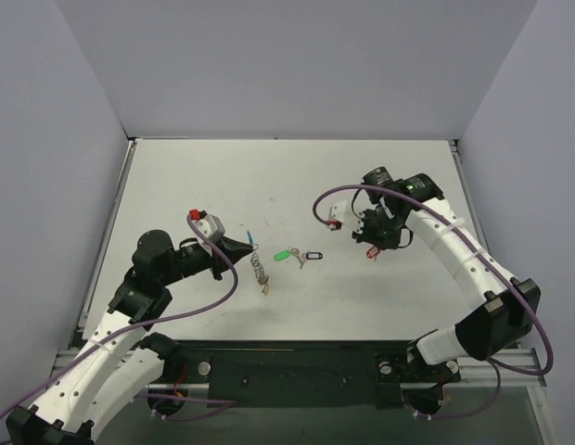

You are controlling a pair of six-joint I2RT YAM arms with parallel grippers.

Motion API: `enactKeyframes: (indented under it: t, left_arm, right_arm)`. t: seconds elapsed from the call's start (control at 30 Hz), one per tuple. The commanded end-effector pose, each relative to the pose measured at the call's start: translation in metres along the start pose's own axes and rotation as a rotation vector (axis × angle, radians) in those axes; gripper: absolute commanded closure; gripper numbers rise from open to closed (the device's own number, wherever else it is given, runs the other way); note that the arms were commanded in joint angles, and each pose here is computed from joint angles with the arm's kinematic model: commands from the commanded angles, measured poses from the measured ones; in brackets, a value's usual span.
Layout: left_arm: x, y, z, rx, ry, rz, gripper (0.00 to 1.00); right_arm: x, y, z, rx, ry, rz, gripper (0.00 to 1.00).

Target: Put the keys on the keyring

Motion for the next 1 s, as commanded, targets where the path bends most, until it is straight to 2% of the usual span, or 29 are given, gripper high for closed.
enactKeyframes:
  t: [0.0, 0.17, 0.27, 0.4, 0.6, 0.7, 0.73, 0.87, 0.97]
  left_arm:
    - [-0.004, -0.002, -0.027, -0.100, 0.062, 0.023, 1.00]
    - [-0.007, -0.002, -0.032, -0.126, 0.062, 0.041, 1.00]
    - [-0.007, -0.002, -0.036, -0.140, 0.061, 0.046, 1.00]
    - [-0.007, -0.001, -0.050, -0.174, 0.091, 0.048, 1.00]
    - [-0.004, 0.003, -0.076, -0.241, 0.157, 0.059, 1.00]
    - [-0.005, 0.008, -0.076, -0.272, 0.184, 0.084, 1.00]
    - [-0.008, 0.007, -0.084, -0.315, 0.225, 0.101, 1.00]
    - [-0.015, 0.011, -0.080, -0.393, 0.294, 0.157, 1.00]
    - [-0.016, 0.013, -0.064, -0.397, 0.301, 0.174, 1.00]
  right_arm:
    - [0.005, -0.045, -0.031, -0.307, 0.099, -0.008, 1.00]
    - [-0.009, -0.071, -0.040, -0.407, 0.170, -0.050, 1.00]
    - [-0.024, -0.096, -0.042, -0.436, 0.144, 0.007, 1.00]
    - [-0.023, -0.129, -0.057, -0.552, 0.049, 0.031, 1.00]
    - [0.007, -0.126, -0.086, -0.654, -0.172, -0.043, 1.00]
    - [0.021, -0.128, -0.108, -0.721, -0.186, -0.093, 1.00]
    - [0.028, -0.131, -0.118, -0.745, -0.216, -0.102, 1.00]
    - [0.055, -0.123, -0.139, -0.772, -0.298, -0.167, 1.00]
    - [0.069, -0.112, -0.143, -0.782, -0.395, -0.165, 1.00]
Point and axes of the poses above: each gripper's point midway between its finger pads, its own y axis out along the fingers, its own x axis along the line the jaws close on, z = x × y, the point moved 2 cm from there along -y, back along the fingers, and after that the axes turned 6 degrees about y, right-handed, at the moved point
